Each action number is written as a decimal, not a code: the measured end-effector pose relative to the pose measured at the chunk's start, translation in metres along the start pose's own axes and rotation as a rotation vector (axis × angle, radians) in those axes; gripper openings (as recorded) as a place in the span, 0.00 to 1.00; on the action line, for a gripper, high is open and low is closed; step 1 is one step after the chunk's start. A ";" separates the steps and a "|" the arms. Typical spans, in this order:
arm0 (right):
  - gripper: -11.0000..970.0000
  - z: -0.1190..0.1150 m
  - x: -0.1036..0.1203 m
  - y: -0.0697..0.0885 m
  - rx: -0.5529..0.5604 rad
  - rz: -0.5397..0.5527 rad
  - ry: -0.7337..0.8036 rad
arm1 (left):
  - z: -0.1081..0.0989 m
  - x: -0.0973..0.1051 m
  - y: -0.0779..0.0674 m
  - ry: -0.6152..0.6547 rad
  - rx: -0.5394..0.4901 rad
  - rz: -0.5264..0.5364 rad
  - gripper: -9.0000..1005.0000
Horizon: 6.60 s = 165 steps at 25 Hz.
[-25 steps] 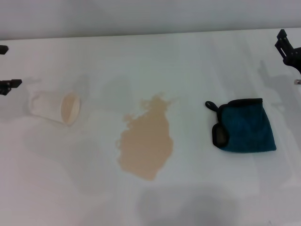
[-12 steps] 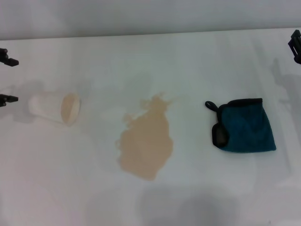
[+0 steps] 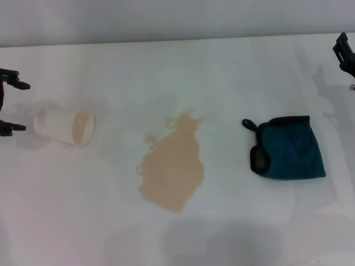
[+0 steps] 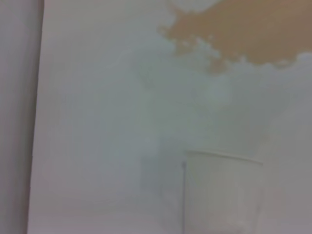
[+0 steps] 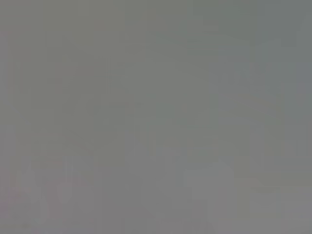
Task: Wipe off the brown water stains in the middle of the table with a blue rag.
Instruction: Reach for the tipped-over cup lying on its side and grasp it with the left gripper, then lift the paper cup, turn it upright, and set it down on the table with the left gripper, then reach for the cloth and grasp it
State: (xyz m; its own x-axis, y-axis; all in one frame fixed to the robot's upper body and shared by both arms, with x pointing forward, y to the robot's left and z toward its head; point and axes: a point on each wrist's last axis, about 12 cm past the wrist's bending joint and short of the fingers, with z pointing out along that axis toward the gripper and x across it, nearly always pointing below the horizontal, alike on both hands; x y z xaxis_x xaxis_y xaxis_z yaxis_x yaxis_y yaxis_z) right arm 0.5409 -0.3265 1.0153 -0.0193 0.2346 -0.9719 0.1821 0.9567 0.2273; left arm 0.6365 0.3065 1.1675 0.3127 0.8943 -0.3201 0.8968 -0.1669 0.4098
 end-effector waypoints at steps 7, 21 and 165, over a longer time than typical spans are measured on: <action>0.84 -0.003 0.002 -0.003 0.009 0.000 0.005 | 0.019 -0.007 -0.005 0.006 0.003 0.031 0.82; 0.84 -0.006 0.003 -0.007 0.014 -0.007 0.010 | 0.048 -0.013 -0.014 0.017 -0.019 0.040 0.81; 0.83 -0.015 -0.011 -0.018 -0.215 0.010 -0.031 | 0.107 -0.016 -0.246 -0.745 -0.831 -1.387 0.88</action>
State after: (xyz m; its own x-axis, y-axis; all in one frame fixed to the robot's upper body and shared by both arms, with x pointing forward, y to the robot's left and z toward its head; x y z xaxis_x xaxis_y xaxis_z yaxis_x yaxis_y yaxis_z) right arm 0.5235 -0.3439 1.0232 0.0121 0.2415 -0.9703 -0.0319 0.9700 0.2410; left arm 0.4439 0.2888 0.9801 -0.1891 -0.2148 -0.9582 0.2960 0.9179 -0.2642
